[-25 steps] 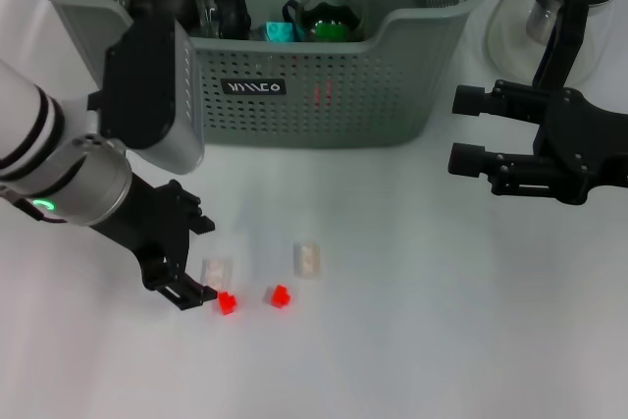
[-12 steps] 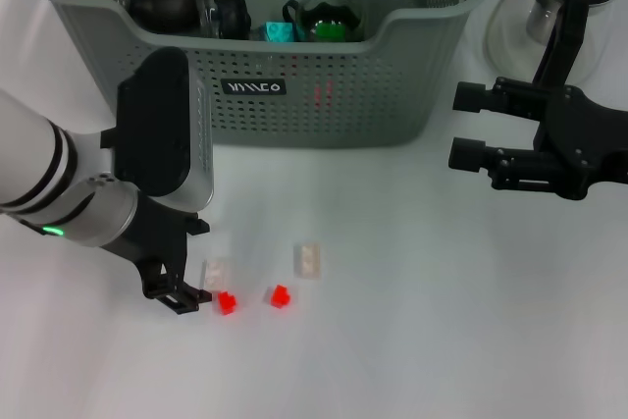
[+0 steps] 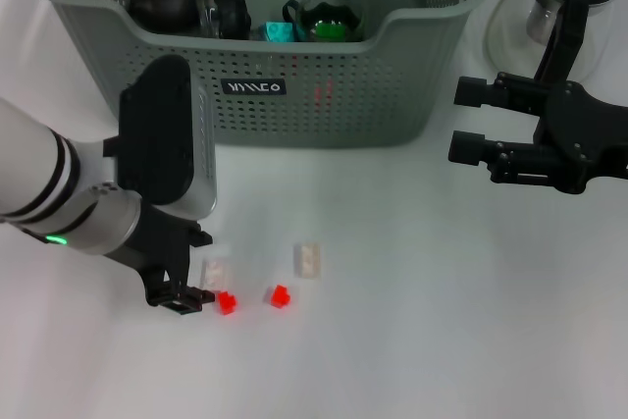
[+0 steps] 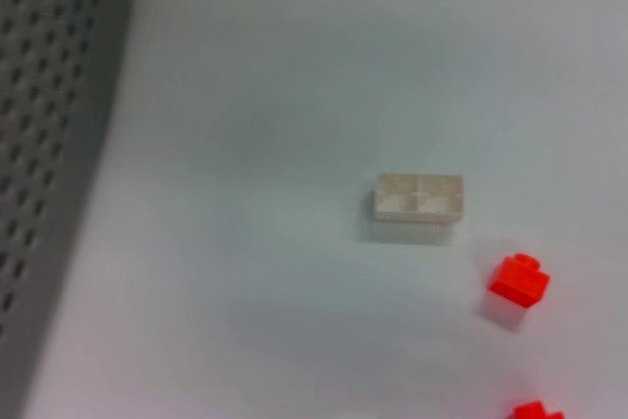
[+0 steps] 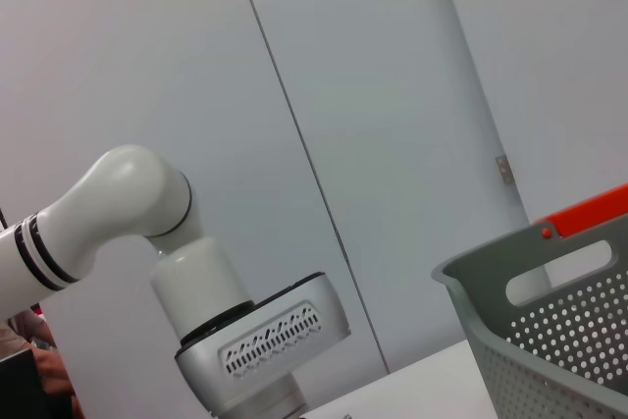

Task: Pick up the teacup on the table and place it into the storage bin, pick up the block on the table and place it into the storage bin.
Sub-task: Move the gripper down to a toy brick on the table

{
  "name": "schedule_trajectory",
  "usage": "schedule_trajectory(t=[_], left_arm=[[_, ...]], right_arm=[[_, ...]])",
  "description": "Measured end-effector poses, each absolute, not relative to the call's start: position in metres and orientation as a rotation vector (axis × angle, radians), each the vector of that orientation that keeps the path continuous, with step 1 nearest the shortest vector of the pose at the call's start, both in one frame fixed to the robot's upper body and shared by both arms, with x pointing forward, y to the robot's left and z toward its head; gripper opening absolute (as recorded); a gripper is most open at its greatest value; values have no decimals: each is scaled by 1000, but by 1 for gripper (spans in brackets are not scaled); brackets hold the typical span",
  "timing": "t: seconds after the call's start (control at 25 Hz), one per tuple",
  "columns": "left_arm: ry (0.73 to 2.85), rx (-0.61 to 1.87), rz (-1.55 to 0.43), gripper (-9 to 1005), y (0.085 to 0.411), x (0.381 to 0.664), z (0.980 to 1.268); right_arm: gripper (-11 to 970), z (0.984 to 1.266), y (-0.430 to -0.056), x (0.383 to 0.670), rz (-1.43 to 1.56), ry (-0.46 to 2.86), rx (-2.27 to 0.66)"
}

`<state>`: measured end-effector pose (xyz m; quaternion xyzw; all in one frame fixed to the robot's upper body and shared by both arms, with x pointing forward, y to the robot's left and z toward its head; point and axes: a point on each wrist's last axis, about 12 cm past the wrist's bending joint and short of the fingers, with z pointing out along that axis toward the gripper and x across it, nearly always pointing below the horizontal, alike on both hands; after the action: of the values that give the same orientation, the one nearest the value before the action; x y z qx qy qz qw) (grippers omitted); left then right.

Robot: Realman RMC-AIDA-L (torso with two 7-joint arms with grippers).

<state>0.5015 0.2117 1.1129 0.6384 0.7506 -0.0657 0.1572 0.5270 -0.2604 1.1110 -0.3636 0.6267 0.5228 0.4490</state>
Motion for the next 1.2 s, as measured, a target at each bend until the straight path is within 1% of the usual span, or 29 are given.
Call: schedule_trajectory(t=[0.04, 0.88, 1.2], left_arm=[[2147, 1830, -189, 657, 211, 501, 1112], [2135, 1842, -148, 657, 209, 500, 1108], [2146, 1805, -121, 656, 207, 506, 1108]], right_arm=[[850, 1111, -260, 527, 1293, 1551, -899], [850, 1111, -258, 528, 1297, 1546, -902], [851, 1111, -258, 528, 1297, 1546, -901]])
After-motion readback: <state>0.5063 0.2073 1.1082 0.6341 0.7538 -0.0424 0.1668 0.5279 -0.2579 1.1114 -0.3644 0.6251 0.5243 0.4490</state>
